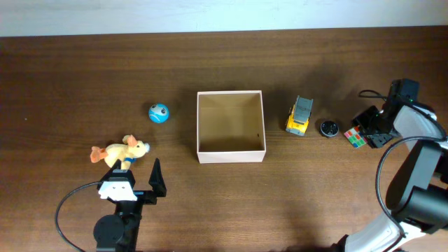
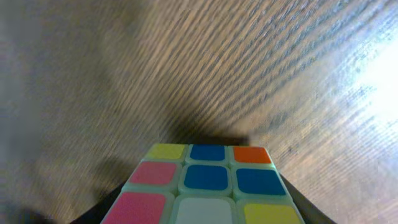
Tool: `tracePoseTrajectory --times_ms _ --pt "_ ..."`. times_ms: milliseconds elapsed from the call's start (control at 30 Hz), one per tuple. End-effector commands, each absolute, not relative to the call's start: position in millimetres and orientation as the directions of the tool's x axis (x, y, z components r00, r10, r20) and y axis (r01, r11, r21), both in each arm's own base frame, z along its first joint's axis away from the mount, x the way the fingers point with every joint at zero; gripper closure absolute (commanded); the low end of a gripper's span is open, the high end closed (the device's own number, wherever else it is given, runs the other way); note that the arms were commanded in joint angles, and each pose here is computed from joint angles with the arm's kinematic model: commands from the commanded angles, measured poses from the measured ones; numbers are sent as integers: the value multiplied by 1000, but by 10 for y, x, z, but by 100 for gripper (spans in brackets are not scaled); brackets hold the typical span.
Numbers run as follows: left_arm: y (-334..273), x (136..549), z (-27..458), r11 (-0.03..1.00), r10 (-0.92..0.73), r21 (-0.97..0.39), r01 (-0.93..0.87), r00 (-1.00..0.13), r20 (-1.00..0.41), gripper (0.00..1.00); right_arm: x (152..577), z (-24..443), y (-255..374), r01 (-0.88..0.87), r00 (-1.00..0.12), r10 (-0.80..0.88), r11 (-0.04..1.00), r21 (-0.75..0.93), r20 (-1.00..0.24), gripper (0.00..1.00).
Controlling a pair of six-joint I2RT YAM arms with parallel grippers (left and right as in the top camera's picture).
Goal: Pack container
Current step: 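Lower the right gripper and close it on the Rubik's cube, then lift the cube and carry it left over the box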
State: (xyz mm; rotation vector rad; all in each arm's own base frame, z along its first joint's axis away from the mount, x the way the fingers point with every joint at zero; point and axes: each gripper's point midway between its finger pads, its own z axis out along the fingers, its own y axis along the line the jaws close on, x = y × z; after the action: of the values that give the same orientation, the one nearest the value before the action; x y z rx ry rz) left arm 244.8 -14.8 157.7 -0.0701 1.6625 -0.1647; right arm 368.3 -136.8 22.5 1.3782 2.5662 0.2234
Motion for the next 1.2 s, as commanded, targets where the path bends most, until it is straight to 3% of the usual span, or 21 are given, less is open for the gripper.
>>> tracePoseTrajectory --times_ms 0,400,733,1000,1167 --pt "-175 2445 1575 989 -124 -131 69 -95 -988 1 3895 808 -1397 729 -555 801 599 331 -226 53" --pt "-175 2445 1576 989 -124 -131 69 -94 -988 1 4033 2176 -1075 485 -576 713 692 535 -400 53" --pt "-175 2445 1576 989 -124 -131 69 -94 -988 1 3821 3133 -38 137 -621 553 775 617 -556 53" --pt "-175 2445 1576 989 -124 -131 69 -94 -988 1 3695 3424 1048 -155 -679 364 778 609 -638 53" --pt "-175 2445 1576 989 -124 -131 69 -94 -988 1 3679 3234 1678 -218 -700 241 824 523 -672 53"
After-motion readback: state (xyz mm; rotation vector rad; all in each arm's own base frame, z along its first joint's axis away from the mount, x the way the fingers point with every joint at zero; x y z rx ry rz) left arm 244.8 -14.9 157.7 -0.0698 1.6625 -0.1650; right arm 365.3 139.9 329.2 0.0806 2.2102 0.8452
